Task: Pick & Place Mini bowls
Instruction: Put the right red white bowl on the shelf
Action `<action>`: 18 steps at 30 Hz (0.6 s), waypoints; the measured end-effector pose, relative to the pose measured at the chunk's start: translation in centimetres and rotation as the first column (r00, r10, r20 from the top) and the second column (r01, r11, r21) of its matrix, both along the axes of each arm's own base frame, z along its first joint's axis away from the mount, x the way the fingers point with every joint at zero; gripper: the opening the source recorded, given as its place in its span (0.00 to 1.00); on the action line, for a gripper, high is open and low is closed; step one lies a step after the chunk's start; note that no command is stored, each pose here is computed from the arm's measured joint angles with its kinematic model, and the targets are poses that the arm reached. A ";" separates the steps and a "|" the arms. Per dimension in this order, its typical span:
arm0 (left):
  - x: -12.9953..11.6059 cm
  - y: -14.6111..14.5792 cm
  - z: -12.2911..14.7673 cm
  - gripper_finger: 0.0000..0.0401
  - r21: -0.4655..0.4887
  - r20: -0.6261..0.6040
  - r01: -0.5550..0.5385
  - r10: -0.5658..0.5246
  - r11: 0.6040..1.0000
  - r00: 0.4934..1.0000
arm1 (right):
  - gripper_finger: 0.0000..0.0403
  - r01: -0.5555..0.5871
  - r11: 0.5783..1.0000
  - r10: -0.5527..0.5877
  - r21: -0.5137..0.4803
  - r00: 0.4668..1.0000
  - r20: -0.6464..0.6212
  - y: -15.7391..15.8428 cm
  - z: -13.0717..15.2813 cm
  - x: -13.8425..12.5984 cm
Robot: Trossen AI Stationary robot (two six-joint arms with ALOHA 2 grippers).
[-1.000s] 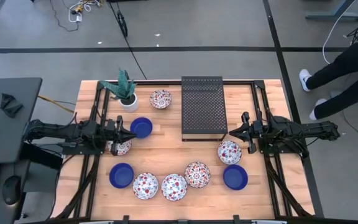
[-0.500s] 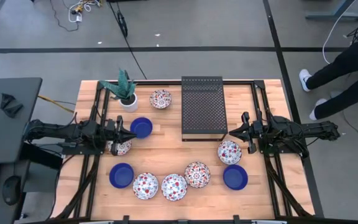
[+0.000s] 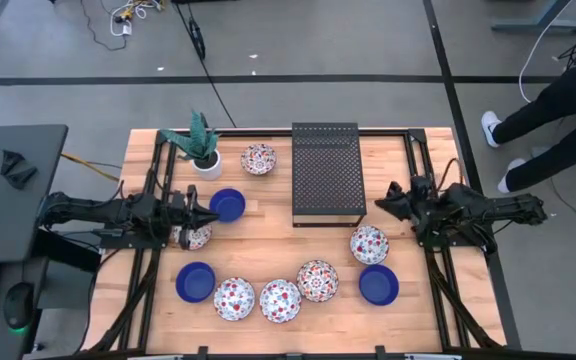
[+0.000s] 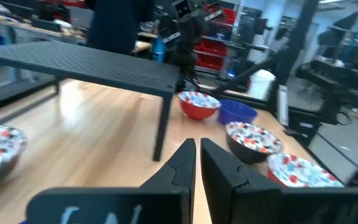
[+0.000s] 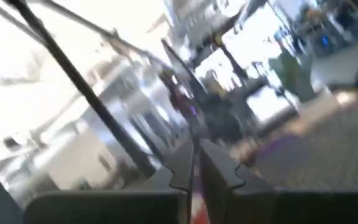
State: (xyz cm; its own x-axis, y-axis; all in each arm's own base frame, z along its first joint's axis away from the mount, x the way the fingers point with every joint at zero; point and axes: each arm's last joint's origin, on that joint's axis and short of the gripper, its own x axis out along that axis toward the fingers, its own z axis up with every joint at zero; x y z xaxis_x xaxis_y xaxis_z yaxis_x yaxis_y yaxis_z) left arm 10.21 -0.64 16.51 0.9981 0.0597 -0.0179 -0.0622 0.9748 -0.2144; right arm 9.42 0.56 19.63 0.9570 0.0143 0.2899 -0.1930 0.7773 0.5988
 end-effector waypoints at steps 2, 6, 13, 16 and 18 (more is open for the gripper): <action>0.0 0.1 0.0 0.07 -0.008 0.004 -0.036 0.036 0.999 0.999 | 0.08 -0.040 0.999 0.041 -0.013 0.995 0.090 0.2 0.9 -0.1; 0.0 0.2 0.1 0.07 -0.010 0.010 -0.062 0.062 0.998 0.998 | 0.06 -0.079 0.979 0.133 -0.186 0.945 0.298 1.1 2.8 -0.4; 0.0 0.2 0.5 0.07 -0.036 0.055 -0.061 0.063 0.998 0.997 | 0.01 -0.012 0.875 0.159 -0.483 0.951 0.264 3.0 7.4 1.0; 0.0 0.2 0.5 0.07 -0.051 0.056 -0.060 0.063 0.997 0.996 | 0.02 -0.056 0.836 0.120 -0.546 0.989 0.082 4.0 9.4 2.4; 0.0 0.2 0.5 0.07 -0.067 0.057 -0.059 0.063 0.996 0.996 | 0.03 -0.104 0.808 0.070 -0.580 0.994 -0.081 4.7 10.5 3.4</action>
State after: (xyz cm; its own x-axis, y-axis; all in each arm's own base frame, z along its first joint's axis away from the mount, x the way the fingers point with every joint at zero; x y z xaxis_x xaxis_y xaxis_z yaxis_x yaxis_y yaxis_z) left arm 10.19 -0.46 17.04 0.9920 0.1215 0.0351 -0.1067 0.9533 -0.2825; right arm 12.78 5.22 30.13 0.9573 0.2477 0.1494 -0.2575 0.9650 0.0501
